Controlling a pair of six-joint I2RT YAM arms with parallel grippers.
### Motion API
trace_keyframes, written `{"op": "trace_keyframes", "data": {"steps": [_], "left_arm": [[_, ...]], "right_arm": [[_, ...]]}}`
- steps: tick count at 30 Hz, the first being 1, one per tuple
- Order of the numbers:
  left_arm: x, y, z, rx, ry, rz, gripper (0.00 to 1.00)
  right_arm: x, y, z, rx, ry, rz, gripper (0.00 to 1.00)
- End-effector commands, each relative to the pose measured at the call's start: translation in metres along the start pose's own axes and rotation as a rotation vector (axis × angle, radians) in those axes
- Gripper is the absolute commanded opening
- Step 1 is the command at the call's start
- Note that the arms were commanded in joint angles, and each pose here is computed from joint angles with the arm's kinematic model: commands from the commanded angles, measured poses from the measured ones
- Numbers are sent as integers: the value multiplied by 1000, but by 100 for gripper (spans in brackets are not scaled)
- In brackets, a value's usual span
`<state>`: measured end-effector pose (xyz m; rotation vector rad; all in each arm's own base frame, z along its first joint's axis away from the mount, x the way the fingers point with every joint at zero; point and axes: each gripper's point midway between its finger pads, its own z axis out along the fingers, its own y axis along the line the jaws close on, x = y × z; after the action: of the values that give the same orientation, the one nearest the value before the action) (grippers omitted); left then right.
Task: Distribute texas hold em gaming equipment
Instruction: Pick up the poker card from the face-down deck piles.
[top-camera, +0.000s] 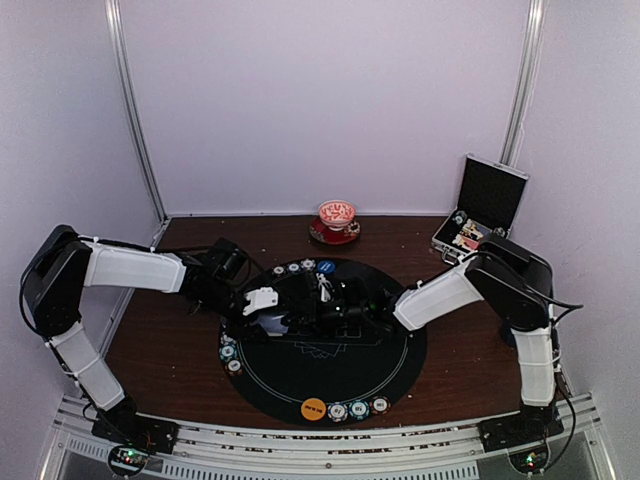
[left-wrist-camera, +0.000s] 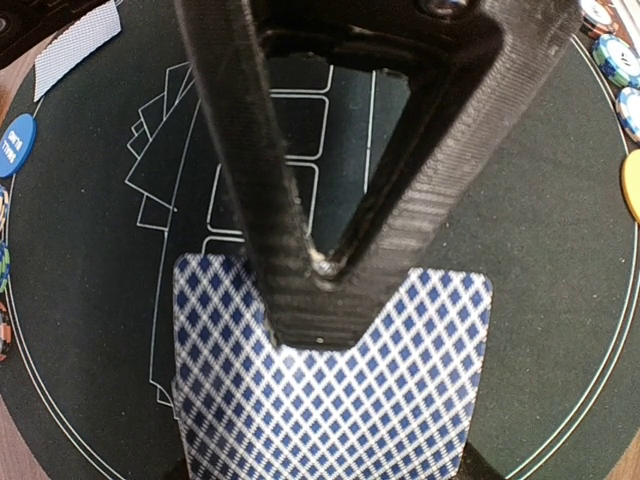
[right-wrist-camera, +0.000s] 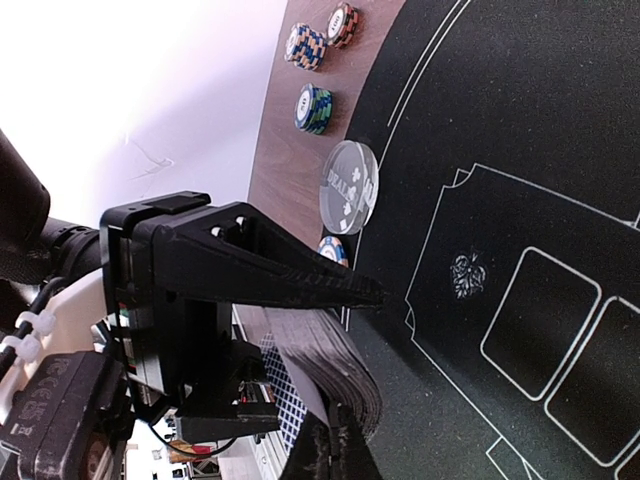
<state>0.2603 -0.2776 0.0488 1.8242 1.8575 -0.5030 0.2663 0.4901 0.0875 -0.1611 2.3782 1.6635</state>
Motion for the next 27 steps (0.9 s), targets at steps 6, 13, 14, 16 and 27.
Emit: {"op": "trace_keyframes", "data": {"steps": [6, 13, 14, 16, 27], "left_arm": [[-7, 9, -2, -22, -23, 8, 49], [-7, 10, -2, -24, -21, 5, 49], [-7, 11, -2, -27, -20, 4, 49], [-6, 12, -2, -28, -19, 0, 49], [-6, 20, -8, -58, -18, -16, 49]], "right_arm": [[-13, 23, -43, -47, -86, -43, 0], [-19, 22, -72, -26, -127, -61, 0], [-19, 20, -75, -15, -128, -67, 0], [-21, 11, -84, 22, -127, -76, 0], [7, -25, -94, 156, 83, -207, 0]]}}
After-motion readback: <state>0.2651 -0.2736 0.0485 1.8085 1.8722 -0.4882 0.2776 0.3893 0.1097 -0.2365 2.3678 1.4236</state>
